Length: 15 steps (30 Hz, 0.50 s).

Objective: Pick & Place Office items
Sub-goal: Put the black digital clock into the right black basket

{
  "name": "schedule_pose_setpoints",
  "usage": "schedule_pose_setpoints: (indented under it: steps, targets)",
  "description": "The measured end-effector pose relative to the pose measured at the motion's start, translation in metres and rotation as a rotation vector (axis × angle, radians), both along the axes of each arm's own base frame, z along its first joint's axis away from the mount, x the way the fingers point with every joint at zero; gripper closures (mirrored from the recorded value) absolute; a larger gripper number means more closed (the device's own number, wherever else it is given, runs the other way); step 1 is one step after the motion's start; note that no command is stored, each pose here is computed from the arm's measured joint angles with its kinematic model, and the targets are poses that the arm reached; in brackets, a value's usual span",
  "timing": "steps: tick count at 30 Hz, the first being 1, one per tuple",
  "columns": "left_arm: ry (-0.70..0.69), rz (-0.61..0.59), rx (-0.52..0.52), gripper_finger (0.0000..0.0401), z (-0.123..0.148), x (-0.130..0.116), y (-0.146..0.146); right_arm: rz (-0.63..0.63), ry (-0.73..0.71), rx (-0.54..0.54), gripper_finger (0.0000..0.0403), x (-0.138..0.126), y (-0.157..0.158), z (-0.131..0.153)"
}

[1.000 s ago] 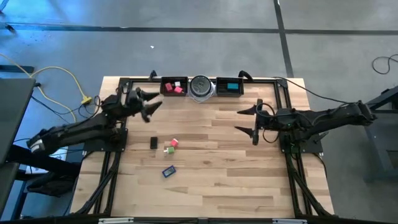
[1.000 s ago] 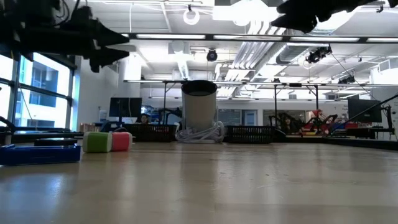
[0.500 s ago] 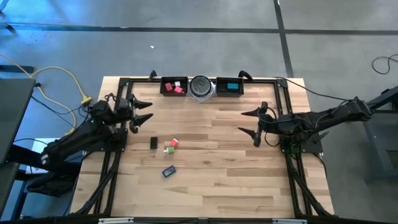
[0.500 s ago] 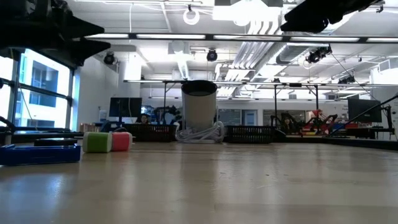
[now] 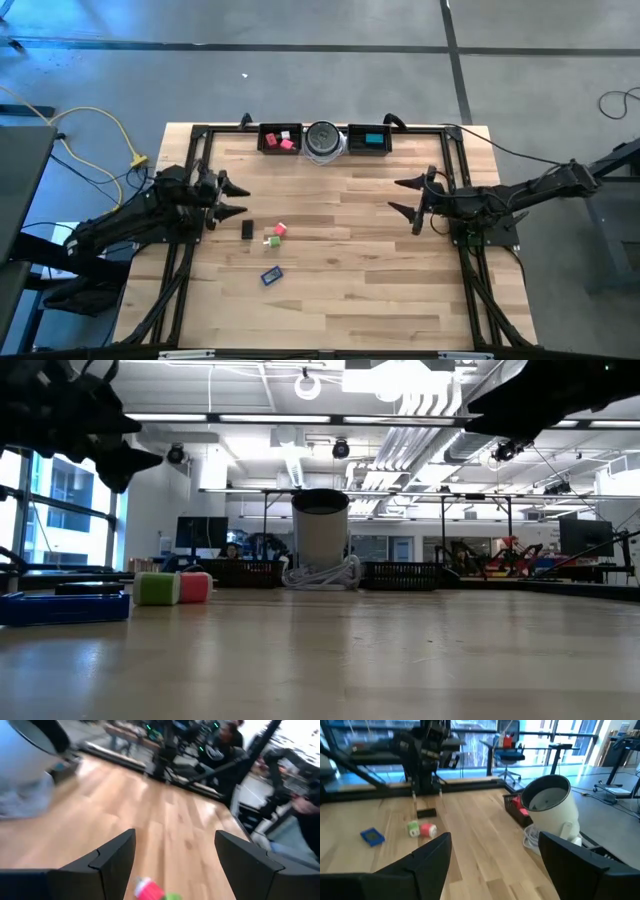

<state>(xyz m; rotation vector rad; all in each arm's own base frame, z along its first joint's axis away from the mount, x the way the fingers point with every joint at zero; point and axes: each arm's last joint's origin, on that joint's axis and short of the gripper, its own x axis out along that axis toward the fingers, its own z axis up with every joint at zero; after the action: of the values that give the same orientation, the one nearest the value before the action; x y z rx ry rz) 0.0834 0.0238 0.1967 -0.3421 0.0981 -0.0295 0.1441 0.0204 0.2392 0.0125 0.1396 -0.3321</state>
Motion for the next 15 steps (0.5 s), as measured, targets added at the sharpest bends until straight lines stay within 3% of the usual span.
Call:
schedule_pose_setpoints:
  steps: [6,15]
  targets:
    - [0.087,-0.069,-0.035,0.0136,-0.007,0.007,-0.007,0.010,-0.056,0.022,0.0117,0.000,0.000,-0.008]
    - [0.215,-0.228,-0.106,0.0136,-0.016,0.023,-0.023,0.141,-0.059,0.100,0.0117,0.018,0.008,-0.015]
